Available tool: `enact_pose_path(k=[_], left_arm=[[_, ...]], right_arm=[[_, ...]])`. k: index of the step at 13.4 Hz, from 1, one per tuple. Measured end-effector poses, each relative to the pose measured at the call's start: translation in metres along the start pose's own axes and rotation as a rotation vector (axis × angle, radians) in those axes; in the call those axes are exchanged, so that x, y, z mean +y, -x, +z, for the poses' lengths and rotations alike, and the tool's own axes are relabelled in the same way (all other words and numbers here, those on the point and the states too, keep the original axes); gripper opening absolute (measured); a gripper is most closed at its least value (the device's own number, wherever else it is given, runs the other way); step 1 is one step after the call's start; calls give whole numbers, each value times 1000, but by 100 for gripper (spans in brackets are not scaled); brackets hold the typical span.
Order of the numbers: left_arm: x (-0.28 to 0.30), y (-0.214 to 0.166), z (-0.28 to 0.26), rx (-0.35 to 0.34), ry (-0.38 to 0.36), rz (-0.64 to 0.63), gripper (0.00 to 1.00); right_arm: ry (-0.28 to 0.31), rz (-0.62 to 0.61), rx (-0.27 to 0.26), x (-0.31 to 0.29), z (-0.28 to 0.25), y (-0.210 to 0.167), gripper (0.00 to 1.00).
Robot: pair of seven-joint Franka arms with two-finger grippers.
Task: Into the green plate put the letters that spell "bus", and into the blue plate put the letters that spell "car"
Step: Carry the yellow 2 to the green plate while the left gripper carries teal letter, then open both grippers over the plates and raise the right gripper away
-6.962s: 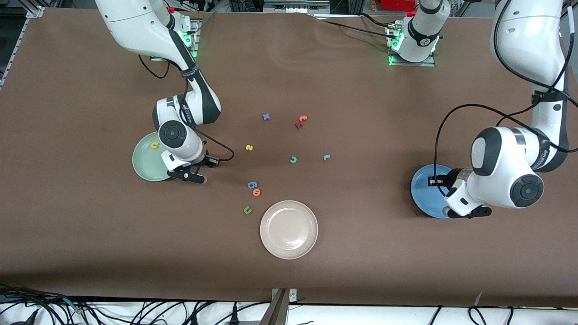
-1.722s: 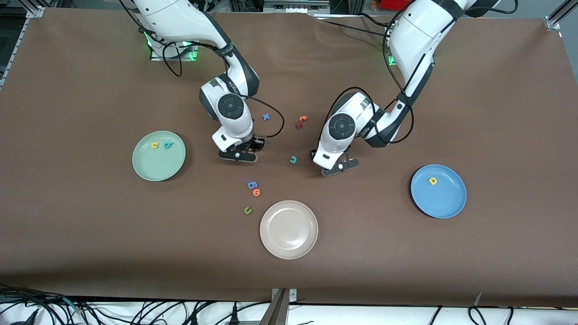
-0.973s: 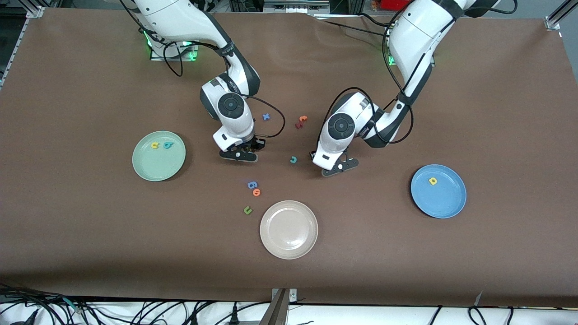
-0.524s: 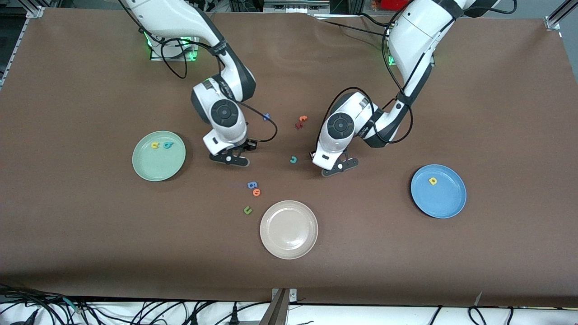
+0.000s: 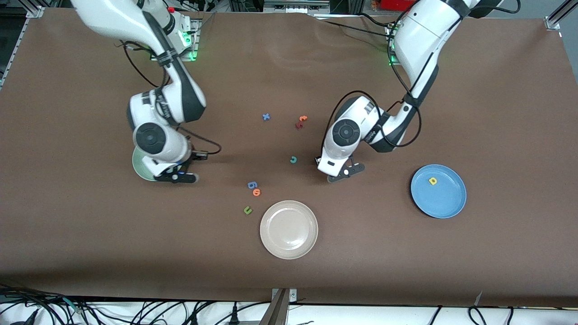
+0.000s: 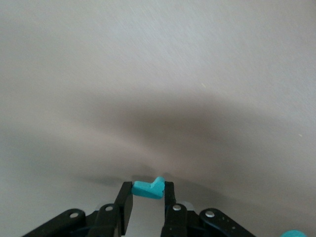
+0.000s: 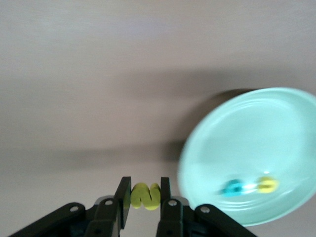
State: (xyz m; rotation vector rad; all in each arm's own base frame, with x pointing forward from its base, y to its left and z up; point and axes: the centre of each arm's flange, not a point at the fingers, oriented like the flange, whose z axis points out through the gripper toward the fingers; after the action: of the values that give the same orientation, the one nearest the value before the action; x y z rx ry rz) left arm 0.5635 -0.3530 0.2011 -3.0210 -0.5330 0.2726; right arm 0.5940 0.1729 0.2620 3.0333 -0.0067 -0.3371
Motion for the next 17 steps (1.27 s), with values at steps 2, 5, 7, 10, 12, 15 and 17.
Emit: enact_pose_path(k=[2, 5, 7, 10, 12, 15, 17], left_arm=[[-19, -26, -22, -35, -42, 73, 30], [-63, -66, -51, -96, -80, 178, 30], [-94, -88, -64, -123, -82, 246, 30], [-140, -118, -73, -139, -94, 336, 30], [-179, -142, -78, -144, -77, 366, 30], [-221, -165, -80, -154, -60, 409, 30], [-237, -172, -77, -153, -90, 439, 30]], right_arm=[[15, -25, -26, 40, 11, -7, 28], [19, -60, -66, 76, 39, -11, 28], [13, -78, -58, 90, 57, -13, 28], [14, -86, -45, 92, 80, -11, 28], [14, -91, -47, 93, 84, -9, 31], [13, -89, -45, 94, 79, -9, 48], [12, -76, -53, 102, 55, -9, 68]])
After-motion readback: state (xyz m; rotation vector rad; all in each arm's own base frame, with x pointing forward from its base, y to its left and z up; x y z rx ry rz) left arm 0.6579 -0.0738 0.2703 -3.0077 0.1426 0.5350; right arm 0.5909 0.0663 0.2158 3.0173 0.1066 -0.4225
